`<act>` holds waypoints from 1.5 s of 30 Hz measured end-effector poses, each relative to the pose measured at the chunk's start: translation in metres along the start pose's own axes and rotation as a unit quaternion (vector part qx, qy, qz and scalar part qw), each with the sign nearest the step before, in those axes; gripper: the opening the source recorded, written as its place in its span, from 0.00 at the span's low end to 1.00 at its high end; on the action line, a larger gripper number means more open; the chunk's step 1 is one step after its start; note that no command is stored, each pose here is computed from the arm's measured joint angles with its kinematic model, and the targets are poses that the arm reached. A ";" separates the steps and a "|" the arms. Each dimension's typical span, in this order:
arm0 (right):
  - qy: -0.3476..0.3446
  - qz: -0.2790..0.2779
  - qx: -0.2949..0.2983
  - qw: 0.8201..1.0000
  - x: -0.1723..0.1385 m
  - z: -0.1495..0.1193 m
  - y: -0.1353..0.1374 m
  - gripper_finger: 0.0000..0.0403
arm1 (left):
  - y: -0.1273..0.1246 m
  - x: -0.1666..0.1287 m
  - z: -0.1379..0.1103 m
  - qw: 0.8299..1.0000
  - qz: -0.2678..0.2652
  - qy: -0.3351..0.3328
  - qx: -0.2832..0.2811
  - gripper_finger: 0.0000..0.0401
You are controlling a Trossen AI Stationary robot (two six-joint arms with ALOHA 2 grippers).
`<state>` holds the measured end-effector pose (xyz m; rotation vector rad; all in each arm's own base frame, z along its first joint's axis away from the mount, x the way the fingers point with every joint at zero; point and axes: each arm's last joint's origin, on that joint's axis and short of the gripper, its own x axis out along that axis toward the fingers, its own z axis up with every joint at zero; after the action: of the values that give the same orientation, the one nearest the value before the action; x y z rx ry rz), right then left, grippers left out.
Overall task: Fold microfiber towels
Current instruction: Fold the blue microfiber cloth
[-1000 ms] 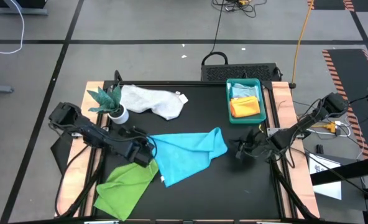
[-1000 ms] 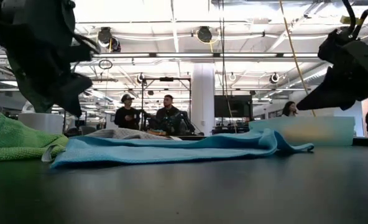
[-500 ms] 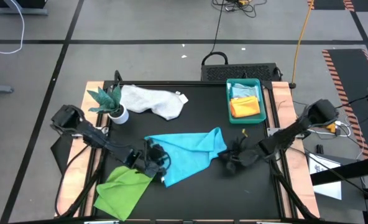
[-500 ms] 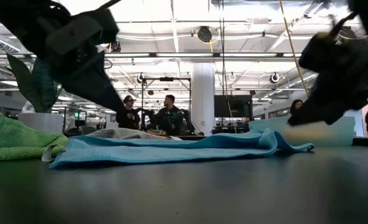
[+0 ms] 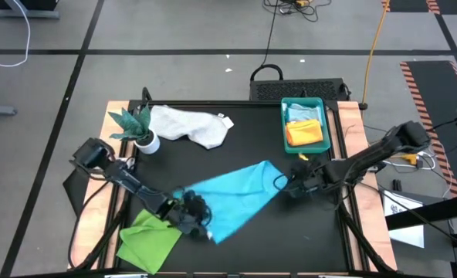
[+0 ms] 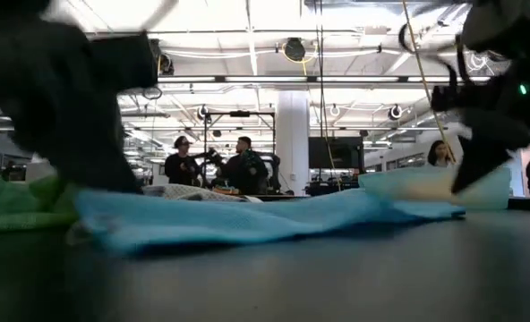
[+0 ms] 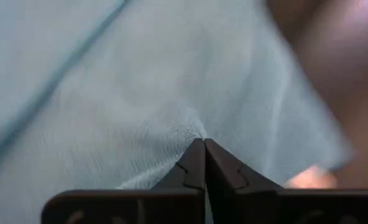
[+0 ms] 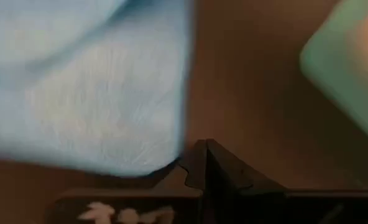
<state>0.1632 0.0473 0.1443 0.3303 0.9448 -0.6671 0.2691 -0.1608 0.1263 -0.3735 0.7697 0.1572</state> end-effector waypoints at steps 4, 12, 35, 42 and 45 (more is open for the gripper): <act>-0.040 0.068 -0.002 0.997 -0.009 0.010 0.007 0.00 | -0.018 -0.012 0.016 0.994 -0.045 -0.097 0.014 0.04; -0.143 0.370 -0.097 0.913 -0.007 0.016 0.081 0.00 | 0.001 -0.003 0.033 0.992 0.008 -0.120 0.028 0.01; 0.005 0.130 -0.089 0.988 -0.012 0.013 0.063 0.00 | 0.012 0.002 0.039 0.994 0.021 -0.109 0.009 0.06; -0.078 0.334 -0.134 0.930 -0.011 0.012 0.107 0.00 | 0.011 0.002 0.047 0.990 0.011 -0.137 0.039 0.01; -0.071 0.384 -0.150 0.908 0.003 0.001 0.125 0.00 | 0.019 0.010 0.042 0.992 0.040 -0.115 0.034 0.04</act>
<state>0.2472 0.1400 0.1390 0.3396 0.6823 0.1781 0.2986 -0.1274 0.1417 -0.2548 0.5603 0.2438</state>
